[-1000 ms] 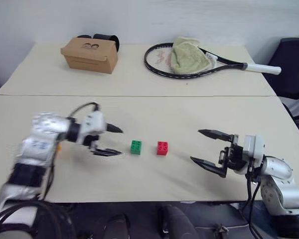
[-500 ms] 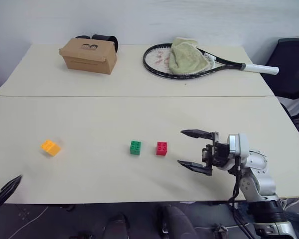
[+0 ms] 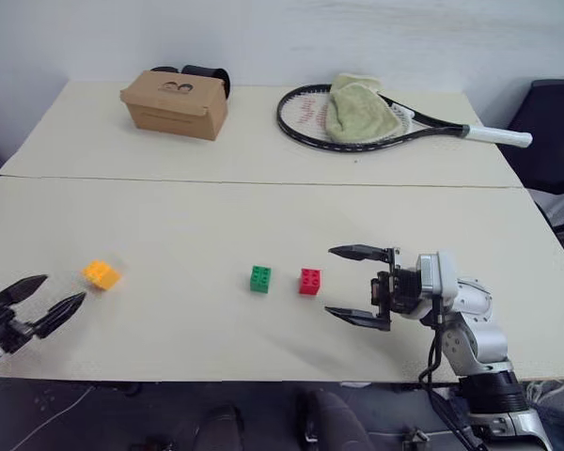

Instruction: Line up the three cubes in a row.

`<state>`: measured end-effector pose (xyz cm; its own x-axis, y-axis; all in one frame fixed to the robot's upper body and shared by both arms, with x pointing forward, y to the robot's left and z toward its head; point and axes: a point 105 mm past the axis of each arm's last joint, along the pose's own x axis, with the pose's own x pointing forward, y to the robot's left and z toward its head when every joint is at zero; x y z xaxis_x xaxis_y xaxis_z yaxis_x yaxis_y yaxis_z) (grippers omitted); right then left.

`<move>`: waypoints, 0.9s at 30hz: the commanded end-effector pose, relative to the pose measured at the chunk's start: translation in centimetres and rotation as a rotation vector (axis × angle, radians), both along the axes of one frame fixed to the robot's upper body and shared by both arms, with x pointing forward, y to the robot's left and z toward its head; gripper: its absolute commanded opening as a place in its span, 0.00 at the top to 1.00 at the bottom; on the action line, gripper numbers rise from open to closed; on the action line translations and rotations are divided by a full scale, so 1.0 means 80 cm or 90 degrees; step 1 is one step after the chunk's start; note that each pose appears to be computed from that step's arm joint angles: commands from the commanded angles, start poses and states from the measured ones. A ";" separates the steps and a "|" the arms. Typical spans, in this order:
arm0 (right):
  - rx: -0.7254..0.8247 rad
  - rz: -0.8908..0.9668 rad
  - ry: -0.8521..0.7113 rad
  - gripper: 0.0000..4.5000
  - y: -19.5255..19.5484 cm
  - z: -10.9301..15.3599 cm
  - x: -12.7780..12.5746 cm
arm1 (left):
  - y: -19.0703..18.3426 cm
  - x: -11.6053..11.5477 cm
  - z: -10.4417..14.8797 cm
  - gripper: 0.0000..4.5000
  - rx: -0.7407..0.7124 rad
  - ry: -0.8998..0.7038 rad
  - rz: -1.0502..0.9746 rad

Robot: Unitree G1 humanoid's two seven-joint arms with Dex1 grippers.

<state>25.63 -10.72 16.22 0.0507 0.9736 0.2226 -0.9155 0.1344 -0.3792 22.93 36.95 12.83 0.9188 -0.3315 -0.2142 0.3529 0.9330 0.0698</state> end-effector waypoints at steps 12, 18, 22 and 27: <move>-0.002 -0.023 -0.019 0.00 -0.004 0.004 -0.011 | -0.003 0.040 0.001 0.67 0.013 -0.012 -0.069; -0.018 -0.047 -0.013 0.00 -0.019 0.003 -0.011 | -0.068 0.053 0.020 0.67 0.112 -0.016 -0.294; -0.032 -0.051 -0.007 0.00 -0.026 0.001 -0.013 | -0.127 0.052 0.010 0.67 0.212 0.021 -0.534; -0.040 -0.062 -0.004 0.00 -0.030 0.000 -0.015 | -0.173 0.075 0.008 0.67 0.247 0.005 -0.687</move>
